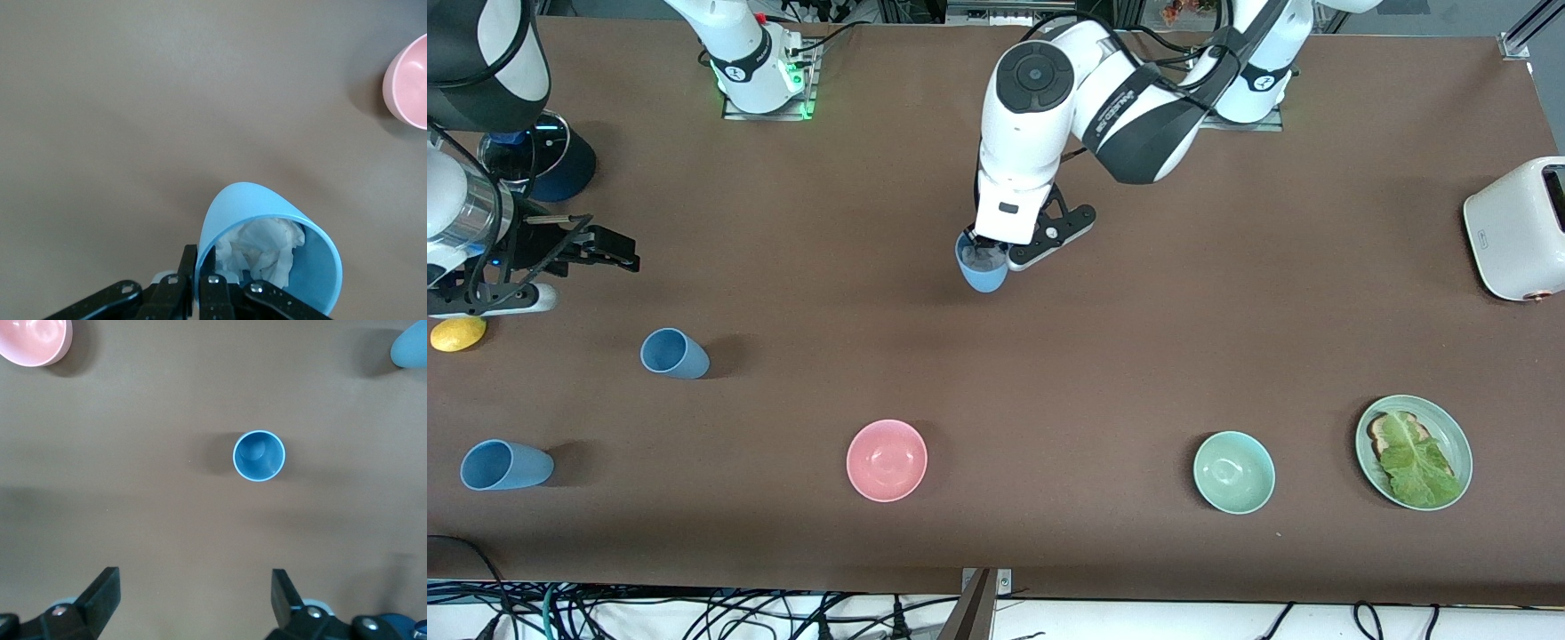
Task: Stack blue cups with both arms
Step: 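Carry the tissue cup to mid-table while the right gripper reaches the blue cup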
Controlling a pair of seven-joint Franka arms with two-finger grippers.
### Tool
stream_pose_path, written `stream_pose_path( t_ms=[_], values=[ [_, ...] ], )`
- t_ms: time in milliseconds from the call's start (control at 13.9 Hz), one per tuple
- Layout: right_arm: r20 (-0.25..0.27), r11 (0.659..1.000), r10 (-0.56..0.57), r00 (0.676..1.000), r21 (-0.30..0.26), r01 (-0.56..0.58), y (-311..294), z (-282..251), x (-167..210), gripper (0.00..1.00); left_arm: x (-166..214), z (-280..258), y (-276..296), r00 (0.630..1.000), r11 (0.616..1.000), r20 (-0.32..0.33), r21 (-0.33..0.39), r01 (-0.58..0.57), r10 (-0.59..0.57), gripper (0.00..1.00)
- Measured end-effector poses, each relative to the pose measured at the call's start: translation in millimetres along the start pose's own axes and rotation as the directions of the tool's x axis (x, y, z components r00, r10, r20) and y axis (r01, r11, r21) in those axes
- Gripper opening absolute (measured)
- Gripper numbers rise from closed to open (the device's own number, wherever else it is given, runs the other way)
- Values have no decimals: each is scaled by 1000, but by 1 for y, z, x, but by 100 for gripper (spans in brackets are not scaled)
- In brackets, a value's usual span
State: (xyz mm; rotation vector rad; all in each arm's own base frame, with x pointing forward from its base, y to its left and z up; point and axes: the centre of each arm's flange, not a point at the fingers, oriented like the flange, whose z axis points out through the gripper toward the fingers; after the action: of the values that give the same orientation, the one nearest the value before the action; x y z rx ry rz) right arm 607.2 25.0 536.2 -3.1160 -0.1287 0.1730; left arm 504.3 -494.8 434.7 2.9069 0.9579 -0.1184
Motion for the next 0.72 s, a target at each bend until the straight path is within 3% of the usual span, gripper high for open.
stream_pose_path(
  t_ms=[361, 721],
  values=[
    [7, 999, -37, 999, -2, 37, -2, 0, -1, 100, 13, 48, 7, 999, 1000, -35, 28, 13, -12, 5],
    [30, 995, -95, 995, -23, 96, 7, 14, 6, 100, 2, 105, 21, 997, 998, -45, 10, 56, -55, 5]
  ],
)
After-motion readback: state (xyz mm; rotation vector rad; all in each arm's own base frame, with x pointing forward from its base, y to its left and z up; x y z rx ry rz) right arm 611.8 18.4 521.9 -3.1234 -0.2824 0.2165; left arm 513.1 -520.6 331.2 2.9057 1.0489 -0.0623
